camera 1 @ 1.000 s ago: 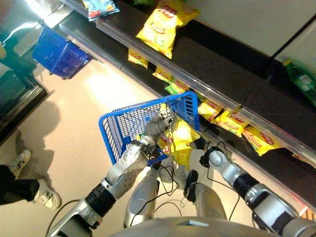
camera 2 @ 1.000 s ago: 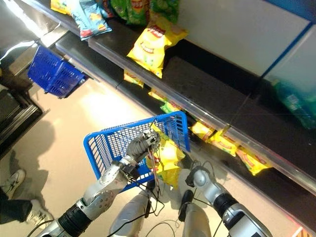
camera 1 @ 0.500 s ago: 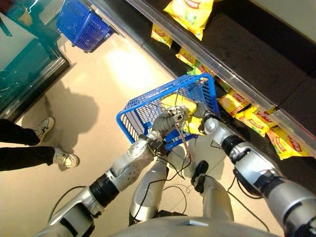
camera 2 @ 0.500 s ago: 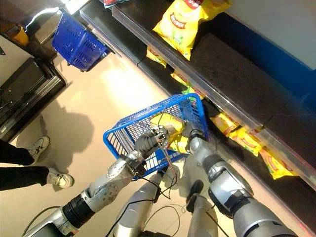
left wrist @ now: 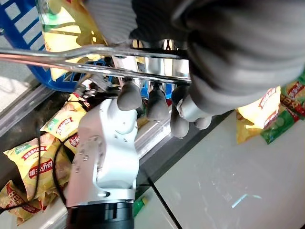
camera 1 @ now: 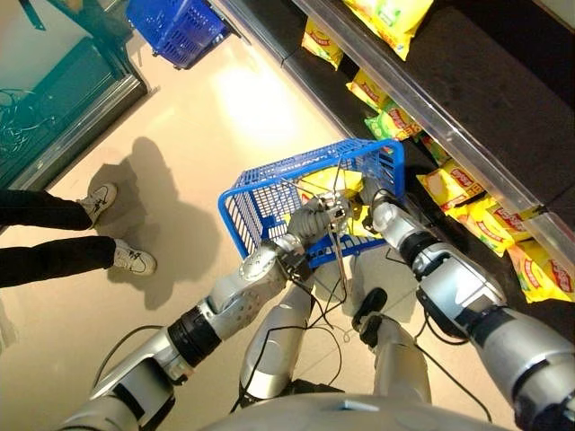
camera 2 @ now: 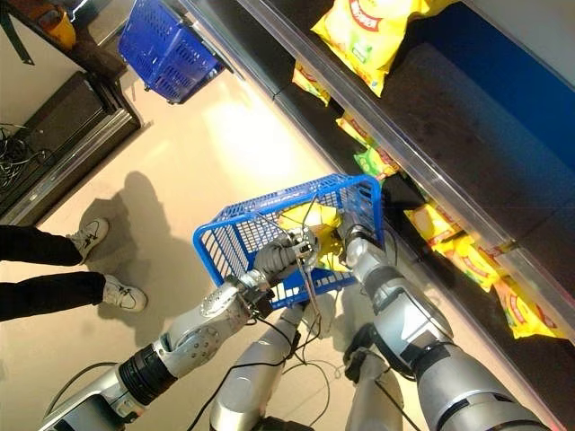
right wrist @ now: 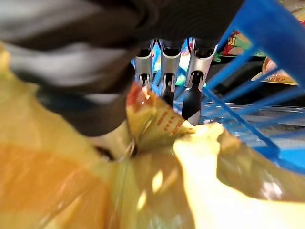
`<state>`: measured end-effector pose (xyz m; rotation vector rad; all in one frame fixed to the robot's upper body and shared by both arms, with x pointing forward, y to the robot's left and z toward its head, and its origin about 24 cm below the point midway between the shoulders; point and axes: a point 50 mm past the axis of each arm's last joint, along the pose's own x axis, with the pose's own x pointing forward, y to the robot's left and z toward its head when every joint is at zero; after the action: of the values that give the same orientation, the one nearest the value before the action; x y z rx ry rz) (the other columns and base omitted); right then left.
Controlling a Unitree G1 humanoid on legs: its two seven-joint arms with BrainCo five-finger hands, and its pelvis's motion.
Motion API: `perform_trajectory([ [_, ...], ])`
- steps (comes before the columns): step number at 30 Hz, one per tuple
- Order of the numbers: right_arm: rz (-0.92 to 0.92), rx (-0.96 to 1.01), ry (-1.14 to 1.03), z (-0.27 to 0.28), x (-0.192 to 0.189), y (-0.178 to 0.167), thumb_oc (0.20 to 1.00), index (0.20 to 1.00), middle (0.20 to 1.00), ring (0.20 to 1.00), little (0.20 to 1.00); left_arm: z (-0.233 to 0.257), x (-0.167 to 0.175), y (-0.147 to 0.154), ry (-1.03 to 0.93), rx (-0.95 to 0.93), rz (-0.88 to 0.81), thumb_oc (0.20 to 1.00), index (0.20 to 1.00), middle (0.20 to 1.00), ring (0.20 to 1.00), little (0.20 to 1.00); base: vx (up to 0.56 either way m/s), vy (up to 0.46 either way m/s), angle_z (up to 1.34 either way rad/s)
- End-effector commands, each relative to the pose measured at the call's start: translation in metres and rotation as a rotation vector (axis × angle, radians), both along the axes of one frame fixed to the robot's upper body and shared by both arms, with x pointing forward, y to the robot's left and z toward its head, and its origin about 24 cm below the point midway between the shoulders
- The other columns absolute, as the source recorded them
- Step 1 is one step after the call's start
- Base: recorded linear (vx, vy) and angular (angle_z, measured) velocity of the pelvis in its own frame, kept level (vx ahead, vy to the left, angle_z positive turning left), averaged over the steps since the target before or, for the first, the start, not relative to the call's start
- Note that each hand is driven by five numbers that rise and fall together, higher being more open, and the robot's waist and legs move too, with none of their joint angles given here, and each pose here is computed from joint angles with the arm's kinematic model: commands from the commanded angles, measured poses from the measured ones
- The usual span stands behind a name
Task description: Pick up the snacks into the basket
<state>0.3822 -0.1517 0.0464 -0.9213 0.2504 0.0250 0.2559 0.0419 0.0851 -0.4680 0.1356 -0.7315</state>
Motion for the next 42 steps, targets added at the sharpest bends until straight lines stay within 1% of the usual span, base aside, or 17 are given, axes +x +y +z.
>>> perform_trajectory([
  [1,0.128,0.124,-0.106,0.011,-0.002,0.037,1.0,1.0,1.0,1.0,1.0,0.086,-0.016,0.002,-0.329,-0.359,-0.027,0.2,0.2,0.2,0.2,0.2,0.02,0.07,-0.07],
  [4,0.262,0.171,-0.126,-0.003,-0.029,0.049,1.0,1.0,1.0,1.0,1.0,0.068,-0.004,0.04,-0.286,-0.333,0.187,0.2,0.2,0.2,0.2,0.2,0.03,0.056,-0.18],
  [5,0.276,0.177,-0.118,-0.011,-0.039,0.042,1.0,1.0,1.0,1.0,1.0,0.057,-0.003,0.052,-0.249,-0.322,0.249,0.2,0.2,0.2,0.2,0.2,0.06,0.018,-0.46],
  [12,0.241,0.146,-0.144,-0.023,-0.099,-0.038,1.0,1.0,1.0,1.0,1.0,-0.006,-0.005,0.14,-0.123,-0.127,0.702,0.2,0.2,0.2,0.2,0.2,0.09,0.019,-0.57],
  [13,0.24,0.145,-0.141,-0.024,-0.1,-0.038,1.0,1.0,1.0,1.0,1.0,-0.007,-0.005,0.139,-0.121,-0.126,0.701,0.2,0.2,0.2,0.2,0.2,0.12,0.034,-0.42],
  [14,0.234,0.159,-0.122,-0.028,-0.12,-0.053,1.0,1.0,1.0,1.0,1.0,-0.025,-0.011,0.157,-0.068,-0.077,0.779,0.2,0.2,0.2,0.2,0.2,0.12,0.033,-0.85],
  [17,0.181,0.208,-0.082,-0.039,-0.142,-0.069,1.0,1.0,1.0,1.0,1.0,-0.054,-0.019,0.171,0.034,-0.001,0.856,0.2,0.2,0.2,0.2,0.2,0.1,0.032,-0.81],
  [21,0.049,0.228,0.058,-0.077,-0.168,-0.086,1.0,1.0,1.0,1.0,1.0,-0.091,-0.028,0.189,0.125,0.224,0.911,0.2,0.2,0.2,0.2,0.2,0.08,0.013,-0.48],
  [25,-0.179,0.282,0.341,-0.14,-0.211,-0.097,1.0,1.0,1.0,1.0,1.0,-0.146,-0.048,0.195,0.386,0.333,0.979,0.2,0.2,0.2,0.2,0.2,0.04,-0.018,-0.31],
  [26,-0.297,0.315,0.459,-0.163,-0.233,-0.101,1.0,1.0,1.0,1.0,1.0,-0.168,-0.06,0.194,0.514,0.359,0.988,0.2,0.2,0.2,0.2,0.2,0.04,-0.016,-0.4],
  [28,-0.437,0.393,0.524,-0.177,-0.25,-0.102,1.0,1.0,1.0,1.0,1.0,-0.184,-0.073,0.195,0.62,0.364,1.022,0.2,0.2,0.2,0.2,0.2,0.04,-0.016,-0.43],
  [29,-0.602,0.462,0.595,-0.19,-0.271,-0.105,1.0,1.0,1.0,1.0,1.0,-0.2,-0.086,0.193,0.729,0.369,1.037,0.2,0.2,0.2,0.2,0.2,0.04,-0.009,-0.24],
  [30,-0.601,0.462,0.594,-0.19,-0.271,-0.105,1.0,1.0,1.0,1.0,1.0,-0.2,-0.086,0.193,0.728,0.368,1.037,0.2,0.2,0.2,0.2,0.2,0.09,-0.01,-0.03],
  [31,-0.826,0.526,0.695,-0.203,-0.303,-0.11,1.0,1.0,1.0,1.0,1.0,-0.223,-0.117,0.197,0.903,0.463,1.012,0.2,0.2,0.2,0.2,0.2,0.07,-0.016,-0.05],
  [36,-0.951,0.536,0.775,-0.208,-0.328,-0.112,1.0,1.0,1.0,1.0,1.0,-0.243,-0.158,0.198,1.107,0.553,0.982,0.2,0.2,0.2,0.2,0.2,0.1,-0.024,-0.18],
  [38,-0.971,0.5,0.831,-0.209,-0.339,-0.112,1.0,1.0,1.0,1.0,1.0,-0.244,-0.163,0.198,1.107,0.578,0.949,0.2,0.2,0.2,0.2,0.2,0.1,-0.028,-0.03],
  [42,-0.986,0.522,0.786,-0.207,-0.324,-0.114,1.0,1.0,1.0,1.0,1.0,-0.244,-0.163,0.196,1.081,0.656,0.864,0.2,0.2,0.2,0.2,0.2,0.05,-0.032,-0.02],
])
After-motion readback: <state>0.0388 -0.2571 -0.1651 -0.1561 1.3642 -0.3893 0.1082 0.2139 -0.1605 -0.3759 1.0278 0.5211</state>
